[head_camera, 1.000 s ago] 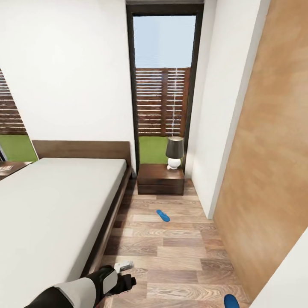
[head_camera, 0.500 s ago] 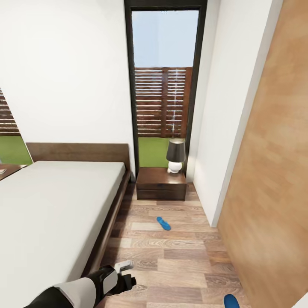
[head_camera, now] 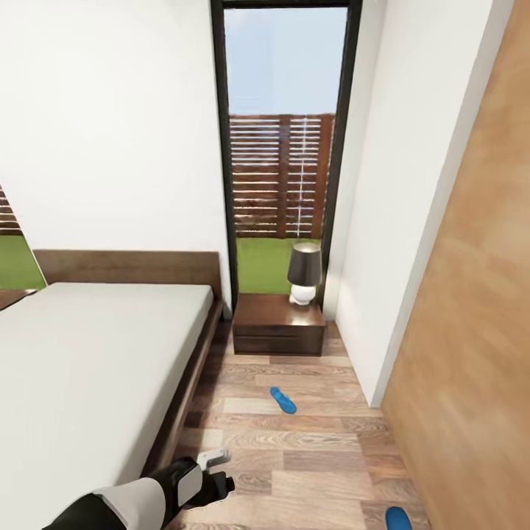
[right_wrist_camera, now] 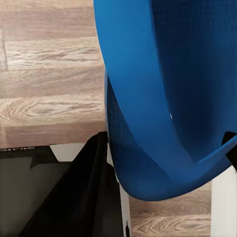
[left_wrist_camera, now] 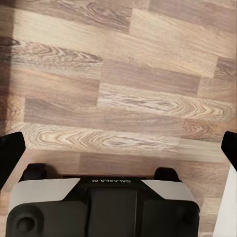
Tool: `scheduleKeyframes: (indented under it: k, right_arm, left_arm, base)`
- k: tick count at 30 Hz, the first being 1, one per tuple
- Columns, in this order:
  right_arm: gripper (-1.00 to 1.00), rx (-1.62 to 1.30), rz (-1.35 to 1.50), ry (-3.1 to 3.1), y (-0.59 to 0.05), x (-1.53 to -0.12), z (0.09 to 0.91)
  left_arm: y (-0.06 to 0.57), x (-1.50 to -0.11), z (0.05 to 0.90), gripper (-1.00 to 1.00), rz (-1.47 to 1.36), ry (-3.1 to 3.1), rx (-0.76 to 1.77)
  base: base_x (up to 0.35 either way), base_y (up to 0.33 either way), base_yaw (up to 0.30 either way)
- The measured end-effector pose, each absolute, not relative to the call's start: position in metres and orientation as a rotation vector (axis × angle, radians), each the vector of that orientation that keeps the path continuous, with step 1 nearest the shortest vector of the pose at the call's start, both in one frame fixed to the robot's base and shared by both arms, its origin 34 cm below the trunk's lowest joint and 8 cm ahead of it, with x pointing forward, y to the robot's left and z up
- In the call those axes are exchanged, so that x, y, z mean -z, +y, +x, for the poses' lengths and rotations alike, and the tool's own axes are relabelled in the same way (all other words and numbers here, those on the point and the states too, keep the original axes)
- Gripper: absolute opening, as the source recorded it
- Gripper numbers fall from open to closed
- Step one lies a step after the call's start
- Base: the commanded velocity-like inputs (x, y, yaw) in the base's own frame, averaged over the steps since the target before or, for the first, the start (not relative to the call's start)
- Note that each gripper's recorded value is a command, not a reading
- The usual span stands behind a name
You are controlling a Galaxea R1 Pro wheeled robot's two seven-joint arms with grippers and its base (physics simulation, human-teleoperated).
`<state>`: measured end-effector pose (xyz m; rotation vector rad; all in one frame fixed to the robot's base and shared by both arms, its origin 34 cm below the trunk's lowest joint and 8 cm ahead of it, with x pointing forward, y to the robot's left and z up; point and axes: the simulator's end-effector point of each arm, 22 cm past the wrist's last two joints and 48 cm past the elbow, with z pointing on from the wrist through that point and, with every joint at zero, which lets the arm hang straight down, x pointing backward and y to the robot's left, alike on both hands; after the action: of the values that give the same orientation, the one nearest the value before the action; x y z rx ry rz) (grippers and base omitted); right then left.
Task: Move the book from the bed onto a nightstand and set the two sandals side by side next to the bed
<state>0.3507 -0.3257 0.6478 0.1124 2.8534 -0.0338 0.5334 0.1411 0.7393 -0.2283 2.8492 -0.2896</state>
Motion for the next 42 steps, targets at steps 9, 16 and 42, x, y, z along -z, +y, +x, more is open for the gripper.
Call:
scheduleKeyframes:
  k: [9, 16, 42]
  right_arm:
    - [-1.0, 0.034, 0.112, 2.853, -0.3257, -0.6478, 0.3507]
    - [-1.0, 0.034, 0.112, 2.853, -0.3257, -0.6478, 0.3507]
    - [-1.0, 0.035, 0.113, 2.853, -0.3259, -0.6478, 0.3507]
  left_arm:
    - [0.1411, -0.7395, 0.5337, 1.0, -0.228, 2.849, 0.289]
    - [0.1411, -0.7394, 0.5337, 1.0, -0.228, 2.849, 0.289]
    - [0.141, -0.7394, 0.5335, 1.0, -0.229, 2.849, 0.29]
  base:
    - [0.34, 0.0, 0.0]
    - [0.34, 0.0, 0.0]
    - [0.34, 0.0, 0.0]
